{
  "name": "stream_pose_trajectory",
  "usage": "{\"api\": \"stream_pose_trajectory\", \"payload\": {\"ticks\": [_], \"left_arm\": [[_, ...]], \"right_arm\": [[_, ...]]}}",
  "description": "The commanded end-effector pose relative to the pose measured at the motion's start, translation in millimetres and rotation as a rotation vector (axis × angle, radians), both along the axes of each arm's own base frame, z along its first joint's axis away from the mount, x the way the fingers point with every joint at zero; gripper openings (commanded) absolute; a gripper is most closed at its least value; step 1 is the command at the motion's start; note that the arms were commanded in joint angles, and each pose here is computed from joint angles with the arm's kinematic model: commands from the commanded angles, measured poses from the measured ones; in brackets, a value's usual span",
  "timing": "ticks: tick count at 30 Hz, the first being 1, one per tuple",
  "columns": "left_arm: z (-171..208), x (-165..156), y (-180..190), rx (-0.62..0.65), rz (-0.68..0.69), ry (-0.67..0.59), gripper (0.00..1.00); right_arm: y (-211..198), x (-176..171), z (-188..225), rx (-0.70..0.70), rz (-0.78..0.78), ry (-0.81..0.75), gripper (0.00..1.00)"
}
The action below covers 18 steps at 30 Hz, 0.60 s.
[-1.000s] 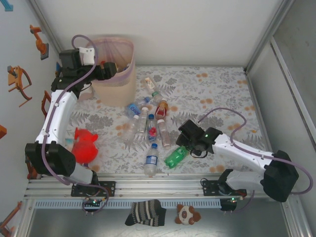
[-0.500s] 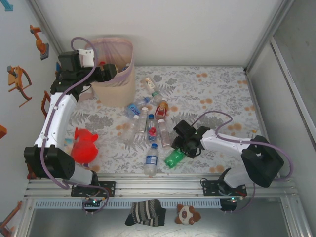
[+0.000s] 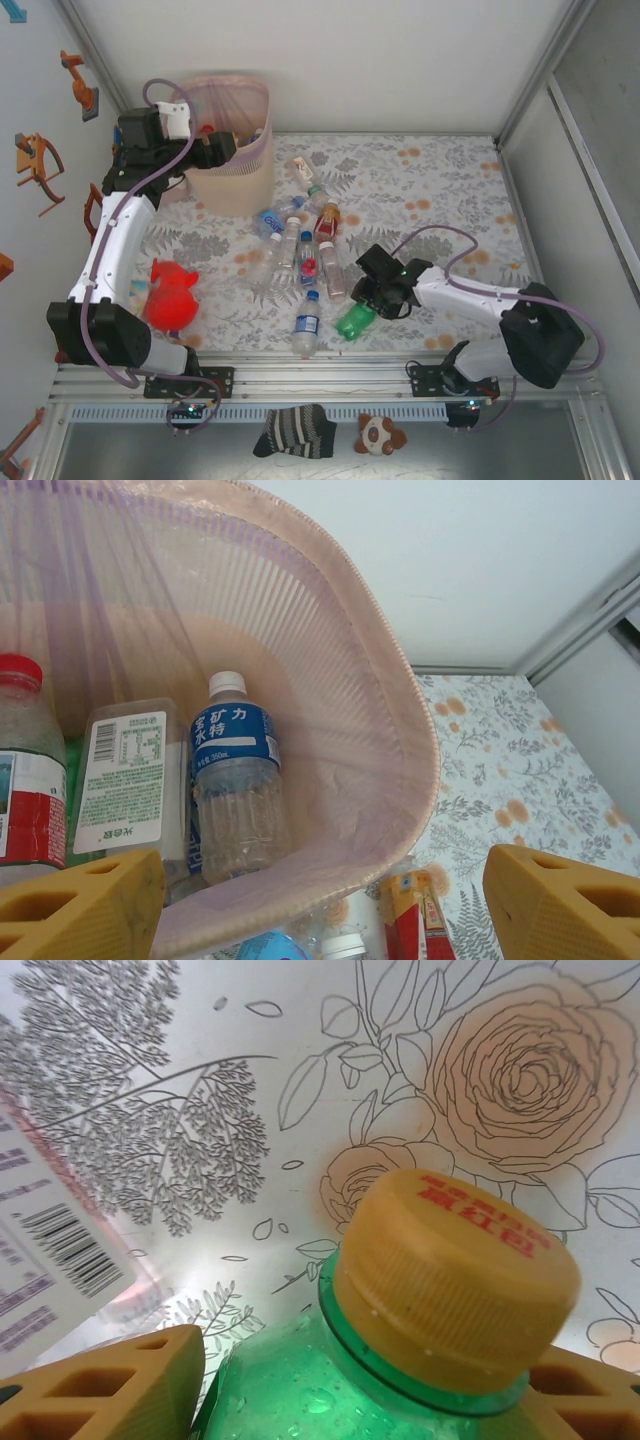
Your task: Put the plastic bottles in the bin
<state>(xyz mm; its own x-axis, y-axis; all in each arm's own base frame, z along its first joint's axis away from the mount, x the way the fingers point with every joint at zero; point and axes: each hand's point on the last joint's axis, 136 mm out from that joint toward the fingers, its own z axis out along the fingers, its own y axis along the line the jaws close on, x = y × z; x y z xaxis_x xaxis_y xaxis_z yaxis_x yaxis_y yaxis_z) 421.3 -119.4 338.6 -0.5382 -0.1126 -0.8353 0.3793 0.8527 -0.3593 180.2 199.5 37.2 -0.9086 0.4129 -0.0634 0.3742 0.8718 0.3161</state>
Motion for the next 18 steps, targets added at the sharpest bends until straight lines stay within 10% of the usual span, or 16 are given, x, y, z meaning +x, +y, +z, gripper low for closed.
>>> {"api": "stream_pose_trajectory", "payload": {"ticks": [1,18], "left_arm": [[-11.9,-10.5,-4.5,-0.028,-0.002,0.067,0.83],[26.1,-29.9,-51.9,-0.1,-0.212,-0.078,0.83]], "right_arm": [[-14.2,4.1,8.3,-0.046,-0.023,-0.044,0.57],[-31.0,66.8,141.9,-0.178,0.141,-0.565,0.55]]}}
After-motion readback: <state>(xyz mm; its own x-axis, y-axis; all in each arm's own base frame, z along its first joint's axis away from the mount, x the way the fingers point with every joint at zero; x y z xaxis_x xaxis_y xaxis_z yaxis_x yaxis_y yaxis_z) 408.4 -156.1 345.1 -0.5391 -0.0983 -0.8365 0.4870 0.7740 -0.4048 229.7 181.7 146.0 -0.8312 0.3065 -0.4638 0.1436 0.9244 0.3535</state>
